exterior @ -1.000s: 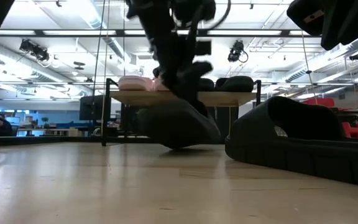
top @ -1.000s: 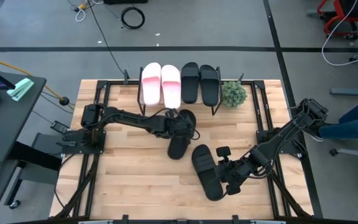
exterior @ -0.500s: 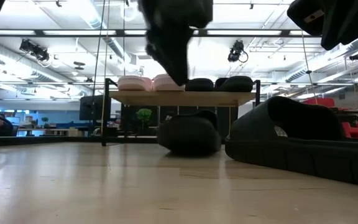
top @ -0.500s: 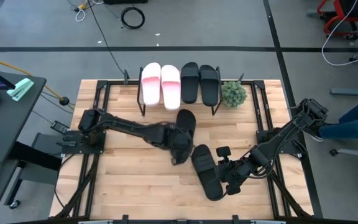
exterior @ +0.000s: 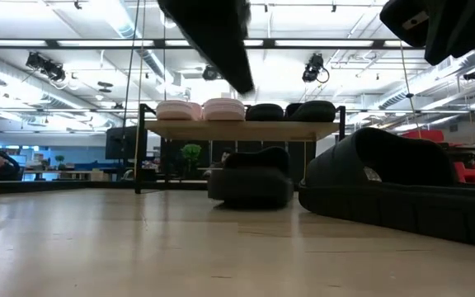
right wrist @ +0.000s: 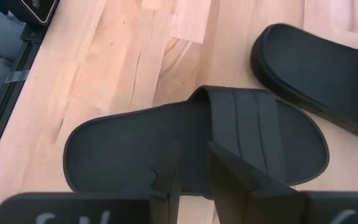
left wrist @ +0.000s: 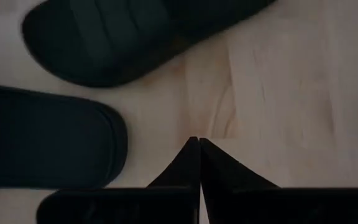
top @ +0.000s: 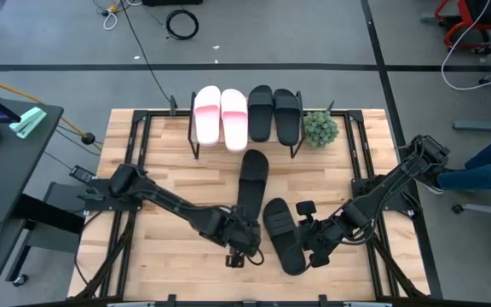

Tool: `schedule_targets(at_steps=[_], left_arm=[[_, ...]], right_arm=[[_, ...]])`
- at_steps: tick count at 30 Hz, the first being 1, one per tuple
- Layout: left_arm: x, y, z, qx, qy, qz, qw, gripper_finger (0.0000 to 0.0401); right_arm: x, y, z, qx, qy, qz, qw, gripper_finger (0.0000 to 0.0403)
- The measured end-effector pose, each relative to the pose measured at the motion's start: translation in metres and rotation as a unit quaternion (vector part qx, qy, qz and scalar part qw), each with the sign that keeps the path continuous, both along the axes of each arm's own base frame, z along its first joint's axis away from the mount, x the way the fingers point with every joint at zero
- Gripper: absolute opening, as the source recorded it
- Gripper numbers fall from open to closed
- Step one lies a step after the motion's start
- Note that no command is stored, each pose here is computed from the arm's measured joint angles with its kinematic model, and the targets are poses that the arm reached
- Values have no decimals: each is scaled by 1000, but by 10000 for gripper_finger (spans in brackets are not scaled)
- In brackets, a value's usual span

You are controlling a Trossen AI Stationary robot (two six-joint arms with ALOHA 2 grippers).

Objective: Pick and place slides into the shelf
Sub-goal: Put the black slipper under the shelf

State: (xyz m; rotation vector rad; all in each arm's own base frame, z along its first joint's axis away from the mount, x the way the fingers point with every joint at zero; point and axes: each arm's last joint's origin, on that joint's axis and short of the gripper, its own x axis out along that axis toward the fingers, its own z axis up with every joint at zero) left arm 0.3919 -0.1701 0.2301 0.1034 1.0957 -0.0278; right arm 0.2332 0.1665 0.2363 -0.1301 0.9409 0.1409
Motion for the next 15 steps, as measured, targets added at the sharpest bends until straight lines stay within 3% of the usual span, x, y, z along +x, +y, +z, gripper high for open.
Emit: schedule_targets(at_steps=[8, 15], left_arm=[[20, 11, -57, 17, 56, 37, 998, 4], [34, 36, -77, 25, 72, 65, 995, 2]], right_arm=[[1, 1, 1, 25, -2, -29, 999, 82], [0, 0, 0, 23, 0, -29, 999, 82]])
